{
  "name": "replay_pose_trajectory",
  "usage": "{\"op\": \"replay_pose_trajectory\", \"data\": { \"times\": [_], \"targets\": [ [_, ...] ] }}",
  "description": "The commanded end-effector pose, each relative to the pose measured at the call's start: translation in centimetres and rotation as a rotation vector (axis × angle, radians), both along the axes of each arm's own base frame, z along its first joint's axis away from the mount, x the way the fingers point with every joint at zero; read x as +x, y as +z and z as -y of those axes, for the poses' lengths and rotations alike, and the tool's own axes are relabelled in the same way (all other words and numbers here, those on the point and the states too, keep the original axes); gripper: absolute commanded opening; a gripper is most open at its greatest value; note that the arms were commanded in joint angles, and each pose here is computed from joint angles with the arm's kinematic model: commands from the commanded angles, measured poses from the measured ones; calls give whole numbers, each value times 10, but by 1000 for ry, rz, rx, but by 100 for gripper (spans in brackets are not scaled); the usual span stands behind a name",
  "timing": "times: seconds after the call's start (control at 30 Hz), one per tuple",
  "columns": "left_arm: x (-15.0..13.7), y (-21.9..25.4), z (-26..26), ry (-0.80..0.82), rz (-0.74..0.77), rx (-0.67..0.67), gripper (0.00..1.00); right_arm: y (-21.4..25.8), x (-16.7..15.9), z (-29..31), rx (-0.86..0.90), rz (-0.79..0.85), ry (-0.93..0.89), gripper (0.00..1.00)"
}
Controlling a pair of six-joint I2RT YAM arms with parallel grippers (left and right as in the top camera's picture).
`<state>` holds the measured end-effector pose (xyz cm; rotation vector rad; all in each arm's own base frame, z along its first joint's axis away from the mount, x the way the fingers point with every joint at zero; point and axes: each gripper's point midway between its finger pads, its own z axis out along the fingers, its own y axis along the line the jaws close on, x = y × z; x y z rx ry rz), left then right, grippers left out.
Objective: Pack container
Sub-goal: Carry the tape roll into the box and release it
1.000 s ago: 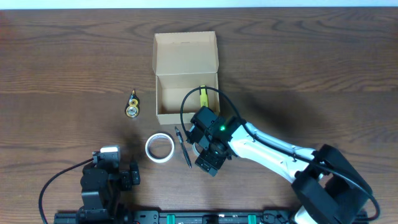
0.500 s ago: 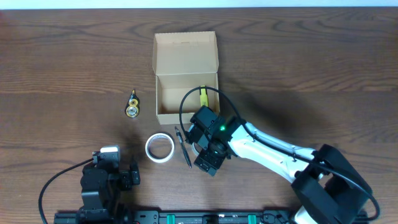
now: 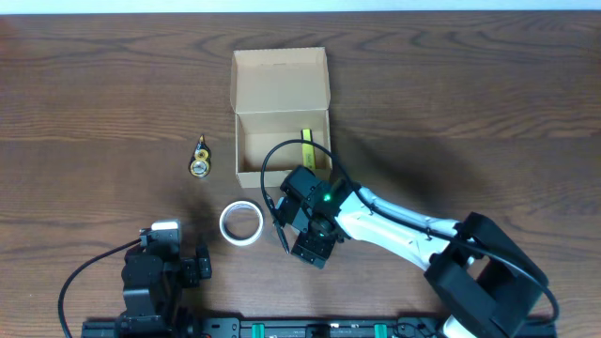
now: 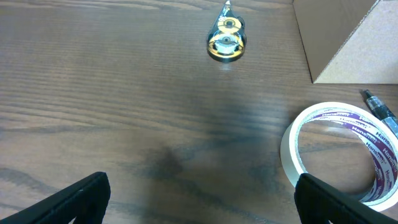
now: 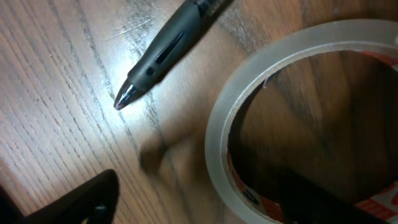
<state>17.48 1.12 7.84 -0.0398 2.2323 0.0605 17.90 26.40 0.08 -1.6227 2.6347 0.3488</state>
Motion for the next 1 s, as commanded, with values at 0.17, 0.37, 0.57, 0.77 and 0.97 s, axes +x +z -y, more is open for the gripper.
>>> {"op": "replay_pose_trajectory", "data": {
  "times": [0.17, 0.37, 0.57, 0.77, 0.97],
  "targets": [
    [-9, -25, -1, 3, -81, 4, 95, -13, -9, 4, -39, -50, -49, 13],
    [-9, -25, -1, 3, -81, 4, 95, -2, -8, 3, -51, -66, -115, 3],
    [-9, -25, -1, 3, -81, 4, 95, 45, -4, -6, -11, -43, -163, 1],
    [-9, -25, -1, 3, -81, 4, 96, 101, -1, -8, 55, 29, -238, 1],
    [-9, -25, -1, 3, -81, 4, 95, 171, 68, -27, 172, 348, -310, 1]
  ]
}}
